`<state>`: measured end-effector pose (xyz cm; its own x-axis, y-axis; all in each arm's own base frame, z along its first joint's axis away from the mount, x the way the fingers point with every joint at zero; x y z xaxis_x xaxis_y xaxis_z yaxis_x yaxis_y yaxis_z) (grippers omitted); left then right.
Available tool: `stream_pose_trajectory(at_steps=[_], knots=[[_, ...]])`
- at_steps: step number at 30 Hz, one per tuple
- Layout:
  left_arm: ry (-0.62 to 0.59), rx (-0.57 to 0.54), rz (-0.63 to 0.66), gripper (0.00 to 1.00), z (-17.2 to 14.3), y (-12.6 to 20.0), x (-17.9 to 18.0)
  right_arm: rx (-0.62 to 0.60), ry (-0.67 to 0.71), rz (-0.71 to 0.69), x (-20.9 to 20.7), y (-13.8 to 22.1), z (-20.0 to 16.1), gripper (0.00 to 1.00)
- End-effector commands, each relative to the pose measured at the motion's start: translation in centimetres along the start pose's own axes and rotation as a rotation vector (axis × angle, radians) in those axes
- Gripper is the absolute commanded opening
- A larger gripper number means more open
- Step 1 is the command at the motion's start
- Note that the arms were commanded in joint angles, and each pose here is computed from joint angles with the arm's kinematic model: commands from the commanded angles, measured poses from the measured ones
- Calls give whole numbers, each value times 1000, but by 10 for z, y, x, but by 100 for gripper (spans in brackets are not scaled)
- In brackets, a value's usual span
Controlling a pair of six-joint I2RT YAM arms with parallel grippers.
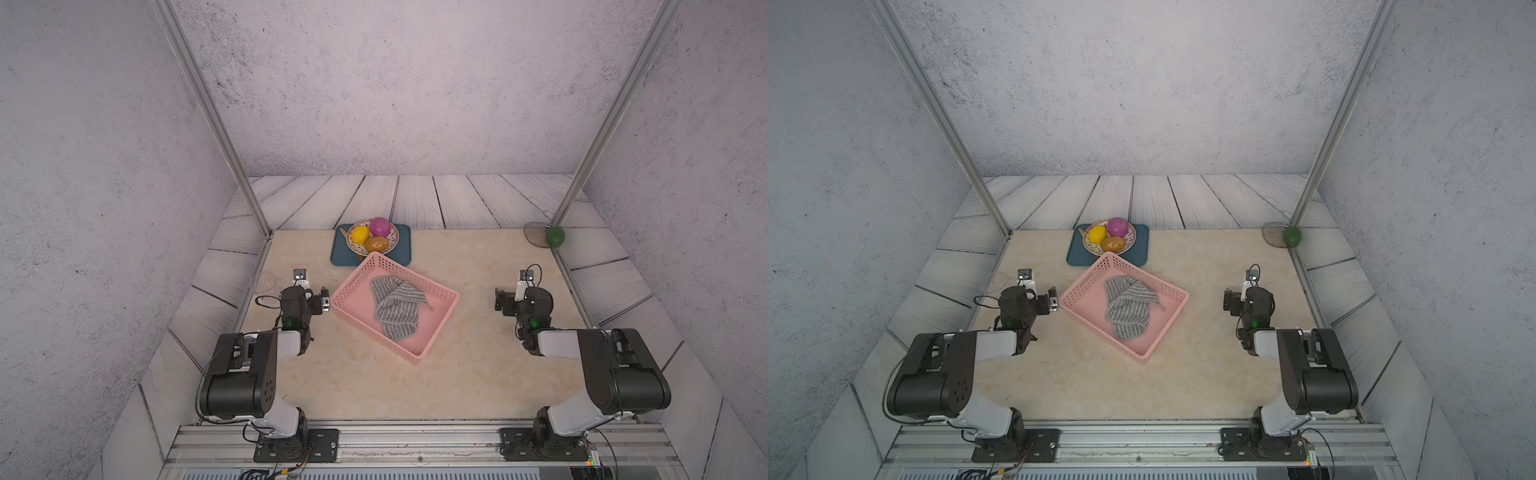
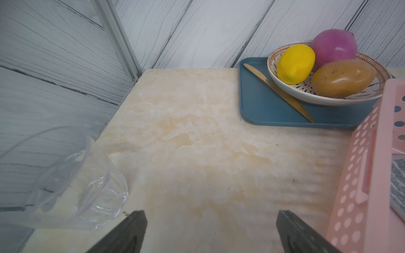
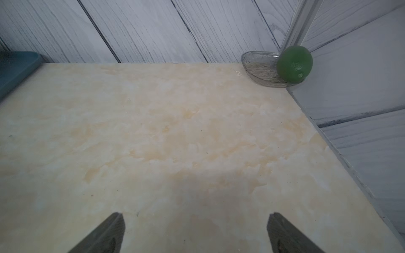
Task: Fold the square dishcloth
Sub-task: Pick up the cleaning item from the bin.
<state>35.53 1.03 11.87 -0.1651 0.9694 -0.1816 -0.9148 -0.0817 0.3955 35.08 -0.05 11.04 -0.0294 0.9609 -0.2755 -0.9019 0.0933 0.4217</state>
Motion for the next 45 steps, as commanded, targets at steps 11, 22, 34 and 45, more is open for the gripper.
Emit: stream_pose_trajectory(at_steps=[11, 22, 34, 45], knots=[[-2, -6, 6, 100, 1, 3, 3, -7, 3, 3, -1, 4, 1, 99], [-2, -5, 5, 100, 1, 3, 3, -7, 2, 2, -1, 4, 1, 99], [4, -7, 16, 100, 15, 6, 1, 79, -43, -73, -19, 14, 23, 99], [116, 144, 31, 100, 44, 28, -8, 172, -365, -55, -27, 54, 56, 99]])
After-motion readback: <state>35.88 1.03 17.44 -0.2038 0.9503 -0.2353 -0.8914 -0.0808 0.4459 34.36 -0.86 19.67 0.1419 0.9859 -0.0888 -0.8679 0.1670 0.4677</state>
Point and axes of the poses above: each gripper's point midway between its finger pads, its own y axis back along the fingers, its own x axis along the line the jaws close on, z = x × y, the point moved 6 cm from there along y, back along the fingers, and after that the axes turned 14 degrees about y, right-handed, at the moved point
